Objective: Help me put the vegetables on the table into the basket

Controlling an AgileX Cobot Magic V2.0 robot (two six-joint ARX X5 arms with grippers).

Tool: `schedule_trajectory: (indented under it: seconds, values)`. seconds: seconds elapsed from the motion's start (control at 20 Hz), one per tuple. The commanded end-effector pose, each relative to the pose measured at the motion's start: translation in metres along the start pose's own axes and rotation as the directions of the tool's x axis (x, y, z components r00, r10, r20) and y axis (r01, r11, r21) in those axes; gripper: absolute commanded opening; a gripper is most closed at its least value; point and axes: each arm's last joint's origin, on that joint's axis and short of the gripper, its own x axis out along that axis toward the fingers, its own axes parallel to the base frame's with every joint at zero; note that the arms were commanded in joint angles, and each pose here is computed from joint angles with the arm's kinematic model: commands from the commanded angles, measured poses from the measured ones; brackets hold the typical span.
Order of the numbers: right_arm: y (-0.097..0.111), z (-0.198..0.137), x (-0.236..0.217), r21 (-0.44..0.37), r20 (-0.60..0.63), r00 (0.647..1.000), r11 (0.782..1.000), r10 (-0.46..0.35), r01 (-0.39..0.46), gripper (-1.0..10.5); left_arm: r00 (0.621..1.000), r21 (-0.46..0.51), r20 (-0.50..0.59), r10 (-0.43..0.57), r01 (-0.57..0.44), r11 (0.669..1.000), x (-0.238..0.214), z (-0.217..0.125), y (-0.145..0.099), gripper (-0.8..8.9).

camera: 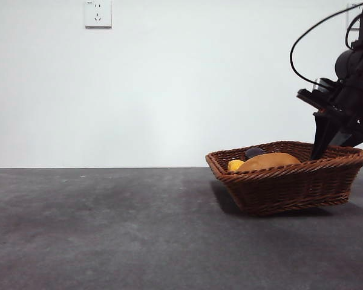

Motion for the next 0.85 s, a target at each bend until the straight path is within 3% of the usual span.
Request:
schedule_trajectory:
  seconds: [0.05,0.35,0.45,0.6,0.75,0.85]
  values:
    - [-0.002,0.009,0.001,-0.02,0.008,1.0,1.0,0.023,-0.023,-0.1,1.0,0.018,-0.01,-0.013,0.013,1.0,-0.002,-0.011,0.0,-0.03]
    - [-0.027,0.008,0.032,0.01,-0.075,0.997,1.0,0.021,-0.02,-0.1,0.998,0.01,-0.068,-0.008,0.009,1.0,0.0,-0.061,0.005,-0.03]
    - [-0.031,0.007,0.037,-0.013,-0.087,0.996,1.0,-0.027,0.026,0.2,0.999,0.0,-0.045,-0.011,0.011,1.0,-0.007,-0.067,0.006,-0.03]
    - [-0.028,0.009,0.031,-0.027,-0.07,0.996,0.998,-0.051,0.049,5.3,1.0,-0.015,-0.011,-0.015,0.015,1.0,-0.017,-0.072,0.006,-0.03]
    - [-0.014,0.012,0.0,-0.068,0.012,0.984,0.982,-0.176,0.177,5.3,1.0,-0.014,0.02,-0.015,0.015,1.0,-0.026,-0.077,0.007,-0.03]
    - [0.008,0.007,-0.041,-0.094,0.104,0.968,0.967,-0.229,0.238,5.3,0.999,-0.013,0.033,-0.011,0.011,1.0,-0.029,-0.079,0.007,-0.03]
